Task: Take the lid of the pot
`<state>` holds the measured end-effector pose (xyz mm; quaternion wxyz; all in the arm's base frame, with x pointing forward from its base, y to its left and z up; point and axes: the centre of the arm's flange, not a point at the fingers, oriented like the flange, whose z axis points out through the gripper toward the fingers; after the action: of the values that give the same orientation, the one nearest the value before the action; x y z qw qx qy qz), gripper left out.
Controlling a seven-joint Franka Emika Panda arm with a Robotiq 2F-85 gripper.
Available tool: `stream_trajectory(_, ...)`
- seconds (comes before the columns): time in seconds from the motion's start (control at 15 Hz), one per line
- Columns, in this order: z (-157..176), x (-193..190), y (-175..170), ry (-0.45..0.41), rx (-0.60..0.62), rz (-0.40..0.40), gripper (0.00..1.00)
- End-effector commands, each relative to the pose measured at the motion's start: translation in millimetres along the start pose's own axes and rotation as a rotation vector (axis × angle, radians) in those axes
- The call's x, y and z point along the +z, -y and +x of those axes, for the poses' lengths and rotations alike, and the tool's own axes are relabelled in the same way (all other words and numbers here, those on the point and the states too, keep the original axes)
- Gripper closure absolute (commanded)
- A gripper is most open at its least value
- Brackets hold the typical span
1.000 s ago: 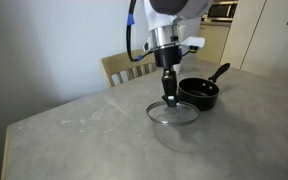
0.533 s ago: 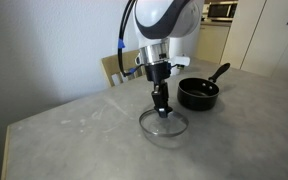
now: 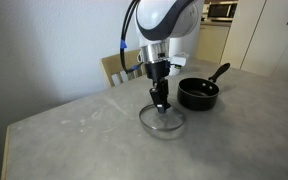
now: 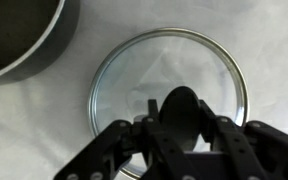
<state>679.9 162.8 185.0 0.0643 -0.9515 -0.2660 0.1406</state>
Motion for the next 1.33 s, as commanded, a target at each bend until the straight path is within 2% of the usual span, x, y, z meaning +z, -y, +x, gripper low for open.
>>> stream_trajectory(0.0,7,10,-6,0.005,0.039,-0.018,0.85)
stream_trajectory(0.13,6,13,-16,0.010,0.090,-0.037,0.85)
stream_trajectory(0.53,19,33,-9,0.032,0.220,-0.156,0.85)
stream_trajectory(0.8,18,28,-14,0.035,0.228,-0.162,0.85)
stream_trajectory(0.87,18,28,-15,0.039,0.224,-0.156,0.35)
stream_trajectory(0.93,17,27,-15,0.038,0.225,-0.146,0.34)
stream_trajectory(1.27,7,12,-23,0.017,0.225,-0.107,0.01)
